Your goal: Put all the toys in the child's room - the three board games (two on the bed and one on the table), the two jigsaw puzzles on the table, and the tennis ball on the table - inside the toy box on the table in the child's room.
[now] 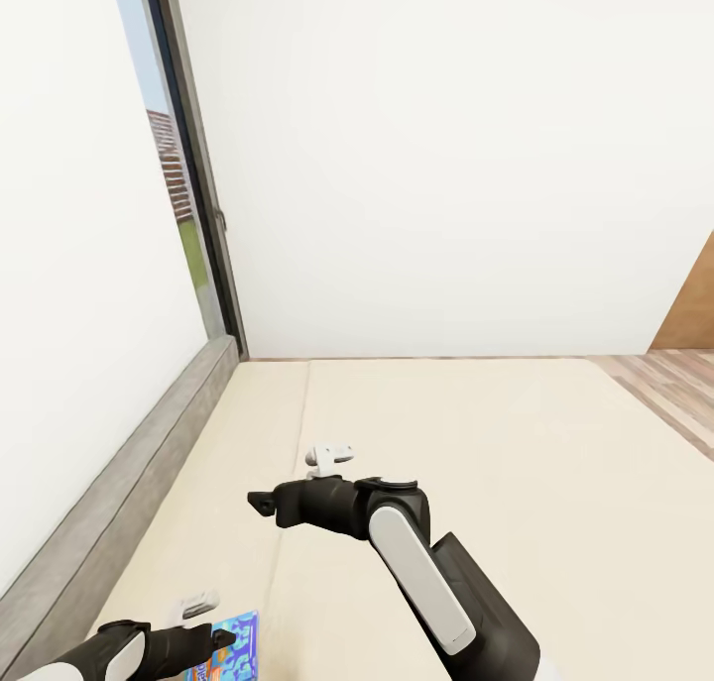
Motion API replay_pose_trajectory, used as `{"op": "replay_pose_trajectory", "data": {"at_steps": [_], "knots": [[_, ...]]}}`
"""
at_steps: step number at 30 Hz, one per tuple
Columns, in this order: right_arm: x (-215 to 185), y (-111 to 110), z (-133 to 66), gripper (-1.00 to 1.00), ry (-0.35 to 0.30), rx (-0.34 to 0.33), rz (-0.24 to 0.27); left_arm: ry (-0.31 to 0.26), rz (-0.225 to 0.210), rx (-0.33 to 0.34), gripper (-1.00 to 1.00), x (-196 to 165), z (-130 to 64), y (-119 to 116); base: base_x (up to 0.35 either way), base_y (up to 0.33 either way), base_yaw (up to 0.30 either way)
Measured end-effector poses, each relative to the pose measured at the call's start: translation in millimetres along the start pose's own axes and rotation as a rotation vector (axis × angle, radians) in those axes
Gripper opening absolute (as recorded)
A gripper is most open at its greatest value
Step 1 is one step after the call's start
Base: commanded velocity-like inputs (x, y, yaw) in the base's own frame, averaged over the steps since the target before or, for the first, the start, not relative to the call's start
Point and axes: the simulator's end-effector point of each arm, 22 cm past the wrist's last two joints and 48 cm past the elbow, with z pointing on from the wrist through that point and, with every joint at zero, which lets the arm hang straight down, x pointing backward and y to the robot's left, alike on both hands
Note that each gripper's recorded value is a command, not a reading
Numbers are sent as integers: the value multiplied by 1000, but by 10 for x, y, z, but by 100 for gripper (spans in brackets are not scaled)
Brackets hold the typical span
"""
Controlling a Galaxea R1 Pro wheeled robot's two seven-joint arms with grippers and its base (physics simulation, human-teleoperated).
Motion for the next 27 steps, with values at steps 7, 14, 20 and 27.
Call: {"op": "replay_pose_trajectory", "data": {"at_steps": [7, 14, 20, 27], "knots": [[2, 0, 0, 100, 1, 0, 0, 0, 0, 0, 100, -1, 0, 0, 0, -44, 0], [1, 0, 0, 100, 0, 0, 0, 0, 0, 0, 100, 0, 0, 0, 0, -59, 0], [2, 0, 0, 100, 1, 0, 0, 0, 0, 0, 100, 0, 0, 0, 0, -29, 0], [2, 2, 0, 100, 1, -1, 0, 0, 1, 0, 100, 1, 0, 1, 0, -139, 0]]}}
